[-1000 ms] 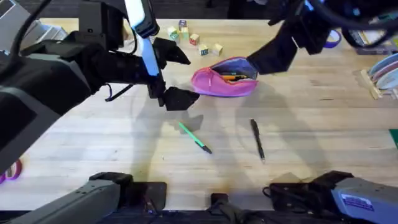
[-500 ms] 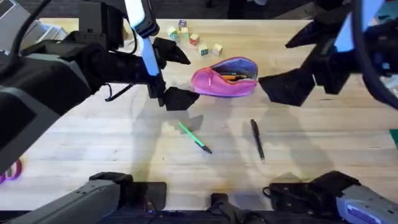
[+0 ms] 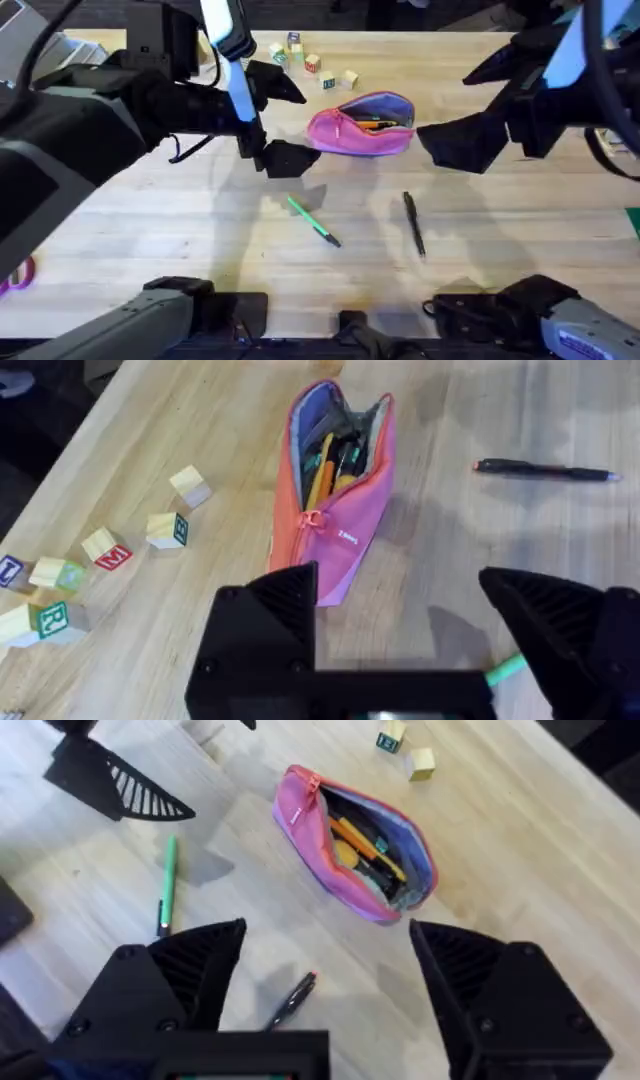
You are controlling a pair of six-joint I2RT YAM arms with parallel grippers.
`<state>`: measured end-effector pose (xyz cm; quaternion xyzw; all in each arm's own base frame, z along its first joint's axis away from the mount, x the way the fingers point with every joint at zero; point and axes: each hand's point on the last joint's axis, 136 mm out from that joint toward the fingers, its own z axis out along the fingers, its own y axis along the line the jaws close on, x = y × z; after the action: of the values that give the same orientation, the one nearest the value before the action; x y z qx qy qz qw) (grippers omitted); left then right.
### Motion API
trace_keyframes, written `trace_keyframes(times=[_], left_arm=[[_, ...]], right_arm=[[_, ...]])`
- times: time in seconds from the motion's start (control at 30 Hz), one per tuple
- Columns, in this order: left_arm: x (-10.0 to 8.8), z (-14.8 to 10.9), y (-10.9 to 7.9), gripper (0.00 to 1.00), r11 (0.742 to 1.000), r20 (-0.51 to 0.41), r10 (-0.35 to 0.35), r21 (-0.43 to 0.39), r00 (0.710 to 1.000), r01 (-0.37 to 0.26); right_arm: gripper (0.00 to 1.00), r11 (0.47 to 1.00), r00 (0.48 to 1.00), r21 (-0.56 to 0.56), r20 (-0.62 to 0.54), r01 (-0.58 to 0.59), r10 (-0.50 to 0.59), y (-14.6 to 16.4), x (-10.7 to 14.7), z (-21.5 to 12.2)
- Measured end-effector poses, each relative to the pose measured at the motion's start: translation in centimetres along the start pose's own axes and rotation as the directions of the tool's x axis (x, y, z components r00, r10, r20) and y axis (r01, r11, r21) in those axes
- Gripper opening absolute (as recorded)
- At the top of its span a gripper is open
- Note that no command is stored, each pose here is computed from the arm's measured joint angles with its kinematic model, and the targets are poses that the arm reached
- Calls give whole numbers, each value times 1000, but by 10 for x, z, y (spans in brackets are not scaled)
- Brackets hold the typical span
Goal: Unzip the bag, pick up the pens from the table one at a time and place them inside, then zip the bag closed.
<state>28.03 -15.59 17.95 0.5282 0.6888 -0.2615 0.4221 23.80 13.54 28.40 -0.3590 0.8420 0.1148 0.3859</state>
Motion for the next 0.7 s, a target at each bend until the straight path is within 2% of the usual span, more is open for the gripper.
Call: trace_keyframes(times=[0.23, 0.4, 0.7], left_arm=[[-11, -11, -8, 993, 999, 11, 29, -21, 1000, -29], [-9, -20, -22, 993, 1000, -21, 0, -16, 1000, -1], [-8, -40, -48, 993, 999, -74, -23, -33, 997, 21]], right_arm=[[998, 993, 992, -5, -24, -121, 120, 11, 17, -20], [998, 982, 981, -7, -48, -188, 187, 22, 35, -39], [997, 958, 941, -30, -198, -285, 274, 42, 74, -51]])
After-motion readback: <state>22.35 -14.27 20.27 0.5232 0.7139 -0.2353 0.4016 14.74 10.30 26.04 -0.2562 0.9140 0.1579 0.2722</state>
